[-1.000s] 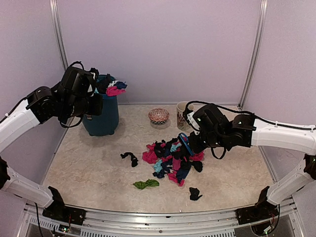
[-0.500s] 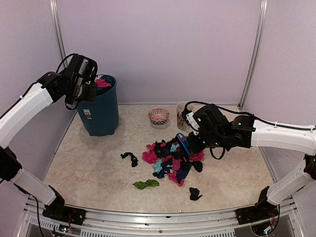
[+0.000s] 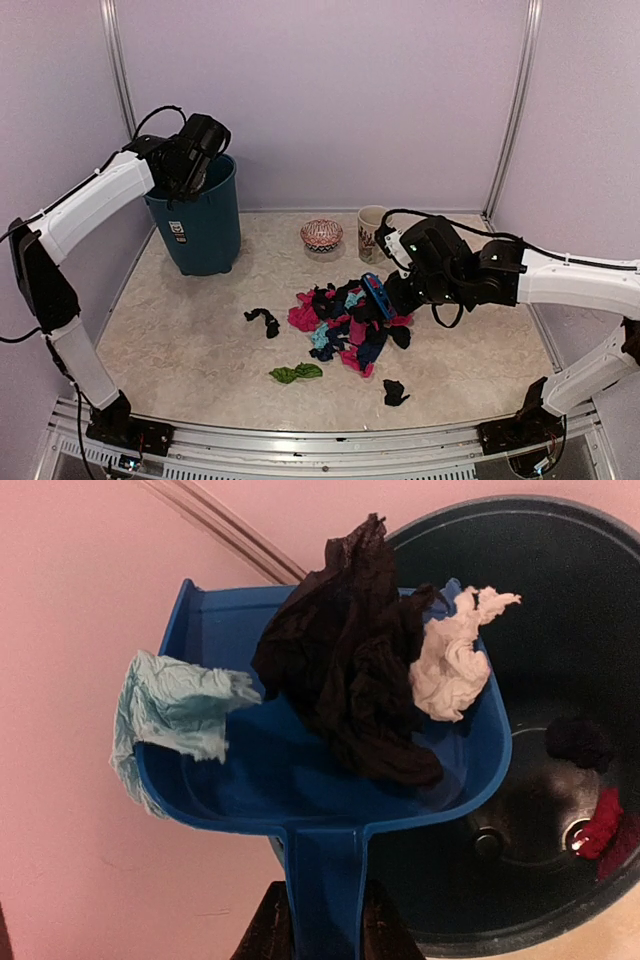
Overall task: Sweep away the paper scraps from the table
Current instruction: Dump the paper scraps in the dustpan into the trash bin.
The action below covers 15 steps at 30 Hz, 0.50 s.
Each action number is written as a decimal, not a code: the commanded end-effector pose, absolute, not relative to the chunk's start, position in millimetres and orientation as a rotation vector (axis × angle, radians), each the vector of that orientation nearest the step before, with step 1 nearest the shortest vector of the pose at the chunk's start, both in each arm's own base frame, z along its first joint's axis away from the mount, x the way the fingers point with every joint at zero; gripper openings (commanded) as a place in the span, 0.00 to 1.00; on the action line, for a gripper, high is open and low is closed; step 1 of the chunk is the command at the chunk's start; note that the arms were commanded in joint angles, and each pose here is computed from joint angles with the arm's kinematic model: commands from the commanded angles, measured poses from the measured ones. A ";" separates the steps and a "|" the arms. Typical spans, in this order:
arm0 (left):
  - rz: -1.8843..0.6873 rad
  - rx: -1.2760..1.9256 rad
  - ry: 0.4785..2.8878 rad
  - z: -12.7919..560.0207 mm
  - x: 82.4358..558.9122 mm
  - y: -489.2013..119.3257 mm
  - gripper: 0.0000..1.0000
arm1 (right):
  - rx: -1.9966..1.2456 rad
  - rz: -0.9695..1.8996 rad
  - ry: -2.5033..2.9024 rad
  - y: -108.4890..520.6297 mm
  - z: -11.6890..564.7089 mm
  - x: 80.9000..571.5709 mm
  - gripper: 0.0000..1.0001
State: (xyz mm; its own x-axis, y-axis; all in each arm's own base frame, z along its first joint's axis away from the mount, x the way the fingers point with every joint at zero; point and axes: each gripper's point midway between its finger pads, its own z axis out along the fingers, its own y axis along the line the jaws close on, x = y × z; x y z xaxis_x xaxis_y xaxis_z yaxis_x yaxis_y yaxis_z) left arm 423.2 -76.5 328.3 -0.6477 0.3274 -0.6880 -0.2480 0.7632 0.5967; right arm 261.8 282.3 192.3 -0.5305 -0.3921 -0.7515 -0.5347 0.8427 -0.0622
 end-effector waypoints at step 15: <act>1.625 0.287 1.886 359.7 441.7 -64.9 0.00 | -0.633 0.296 2.169 280.5 193.5 260.2 0.00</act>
